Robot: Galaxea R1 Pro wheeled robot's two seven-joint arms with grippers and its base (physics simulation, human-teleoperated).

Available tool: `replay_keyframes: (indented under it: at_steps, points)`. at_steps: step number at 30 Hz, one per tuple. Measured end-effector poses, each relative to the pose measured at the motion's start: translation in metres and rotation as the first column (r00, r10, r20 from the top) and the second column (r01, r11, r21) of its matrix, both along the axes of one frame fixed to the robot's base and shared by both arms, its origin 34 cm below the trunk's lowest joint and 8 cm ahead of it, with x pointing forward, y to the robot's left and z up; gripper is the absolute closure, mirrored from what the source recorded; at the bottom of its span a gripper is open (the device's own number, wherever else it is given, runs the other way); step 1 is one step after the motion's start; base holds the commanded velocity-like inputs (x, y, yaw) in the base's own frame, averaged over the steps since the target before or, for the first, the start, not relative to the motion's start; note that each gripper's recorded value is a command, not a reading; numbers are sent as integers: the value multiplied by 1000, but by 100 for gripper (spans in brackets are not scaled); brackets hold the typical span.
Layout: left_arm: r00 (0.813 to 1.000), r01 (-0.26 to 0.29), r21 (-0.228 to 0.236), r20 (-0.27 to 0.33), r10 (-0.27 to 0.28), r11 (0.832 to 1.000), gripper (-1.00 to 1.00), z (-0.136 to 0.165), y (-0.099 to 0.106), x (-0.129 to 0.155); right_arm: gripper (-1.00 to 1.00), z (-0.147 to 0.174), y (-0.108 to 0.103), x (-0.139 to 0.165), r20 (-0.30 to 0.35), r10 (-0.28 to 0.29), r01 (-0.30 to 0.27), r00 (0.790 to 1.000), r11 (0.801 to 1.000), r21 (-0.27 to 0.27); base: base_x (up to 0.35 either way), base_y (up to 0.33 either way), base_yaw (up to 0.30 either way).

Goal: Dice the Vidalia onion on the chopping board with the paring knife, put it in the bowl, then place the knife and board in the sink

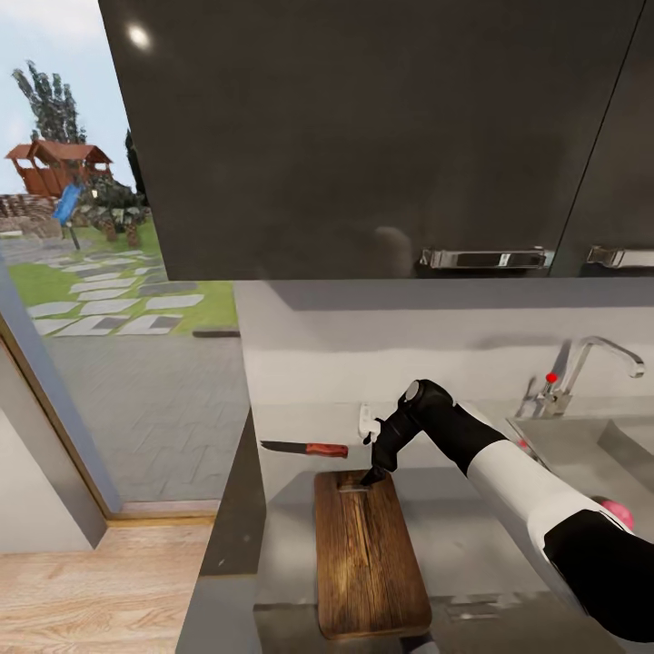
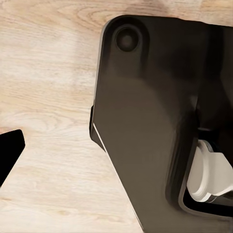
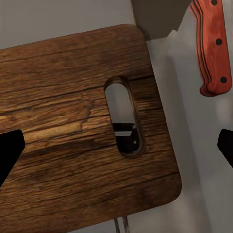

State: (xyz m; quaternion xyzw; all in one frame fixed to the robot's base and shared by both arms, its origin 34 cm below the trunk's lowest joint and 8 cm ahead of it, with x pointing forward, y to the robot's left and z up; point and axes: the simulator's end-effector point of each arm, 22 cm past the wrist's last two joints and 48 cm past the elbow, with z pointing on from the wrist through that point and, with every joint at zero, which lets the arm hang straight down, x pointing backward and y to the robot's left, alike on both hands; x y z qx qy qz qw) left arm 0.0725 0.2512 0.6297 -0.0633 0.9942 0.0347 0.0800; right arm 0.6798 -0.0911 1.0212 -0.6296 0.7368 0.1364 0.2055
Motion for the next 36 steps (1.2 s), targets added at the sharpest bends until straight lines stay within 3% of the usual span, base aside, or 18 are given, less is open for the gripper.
replay_keyframes:
  at_steps: [36]
  points:
    - [1000, -1, -5, 0, 1, 1000, -100, 0, -4, 0, -100, 0, 0, 0, 0, -1, 1, 1000, 1000, -1, 26, 14, 0]
